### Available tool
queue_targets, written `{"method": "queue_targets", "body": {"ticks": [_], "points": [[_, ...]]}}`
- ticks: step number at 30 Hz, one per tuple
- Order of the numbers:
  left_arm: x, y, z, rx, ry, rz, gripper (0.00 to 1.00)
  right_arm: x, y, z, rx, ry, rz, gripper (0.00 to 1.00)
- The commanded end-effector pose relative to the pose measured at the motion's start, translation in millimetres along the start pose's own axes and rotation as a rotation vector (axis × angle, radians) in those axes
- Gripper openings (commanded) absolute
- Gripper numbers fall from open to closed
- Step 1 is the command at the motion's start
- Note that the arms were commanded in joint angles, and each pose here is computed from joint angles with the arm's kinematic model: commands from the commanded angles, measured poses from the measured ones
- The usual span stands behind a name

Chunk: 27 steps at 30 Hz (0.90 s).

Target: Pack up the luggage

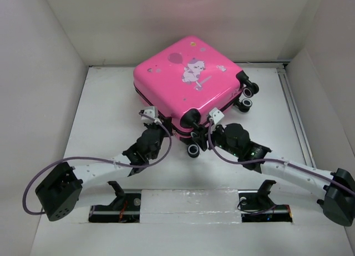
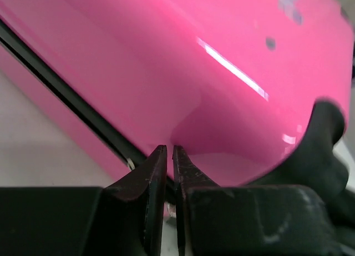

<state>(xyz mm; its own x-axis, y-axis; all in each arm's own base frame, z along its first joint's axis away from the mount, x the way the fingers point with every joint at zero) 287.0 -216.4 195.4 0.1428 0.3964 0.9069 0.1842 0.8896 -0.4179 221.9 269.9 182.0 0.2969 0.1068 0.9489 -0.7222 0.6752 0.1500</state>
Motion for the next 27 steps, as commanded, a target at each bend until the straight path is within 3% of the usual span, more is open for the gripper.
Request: {"method": "queue_targets", "body": {"ticks": [1, 5, 6, 7, 9, 14, 20, 27], "points": [[-40.6, -38.0, 14.8, -0.21, 0.169, -0.073, 0.06, 23.0, 26.5, 0.9, 0.099, -0.033, 0.015, 0.0], [-62.4, -29.9, 14.6, -0.193, 0.226, -0.1, 0.04, 27.4, 27.2, 0.9, 0.101, -0.042, 0.015, 0.0], [-67.5, -30.0, 14.9, -0.203, 0.242, -0.116, 0.09, 27.5, 27.3, 0.9, 0.101, -0.042, 0.015, 0.0], [-72.5, -33.5, 11.9, -0.208, 0.262, -0.125, 0.21, 24.8, 26.9, -0.8, 0.099, -0.033, 0.015, 0.0], [-77.7, -34.4, 10.2, -0.214, 0.277, -0.144, 0.26, 29.2, 27.2, -0.8, 0.1, -0.042, 0.024, 0.0], [-80.6, -38.4, 18.7, -0.273, 0.295, -0.145, 0.2, 26.5, 26.9, -2.5, 0.099, -0.033, 0.024, 0.0], [-89.2, -27.8, 43.0, -0.315, 0.343, -0.11, 0.36, 31.5, 24.3, -2.7, 0.092, -0.044, 0.022, 0.0], [-99.6, -24.0, 62.6, -0.367, 0.392, -0.1, 0.36, 35.7, 26.6, -2.4, 0.102, -0.051, 0.022, 0.0]]}}
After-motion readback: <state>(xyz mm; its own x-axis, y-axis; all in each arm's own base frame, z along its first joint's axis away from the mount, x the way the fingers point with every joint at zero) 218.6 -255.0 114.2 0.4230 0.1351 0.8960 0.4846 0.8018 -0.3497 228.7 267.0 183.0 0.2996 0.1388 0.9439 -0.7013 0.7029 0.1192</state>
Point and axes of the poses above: each gripper's point midway between its finger pads, its own z axis back along the fingers, its own y axis along the line the jaws close on, x = y × z, the point moved 1 cm from there along z, back along the fingers, and after that the axes turned 2 degrees about -z, right-handed, at the moved point
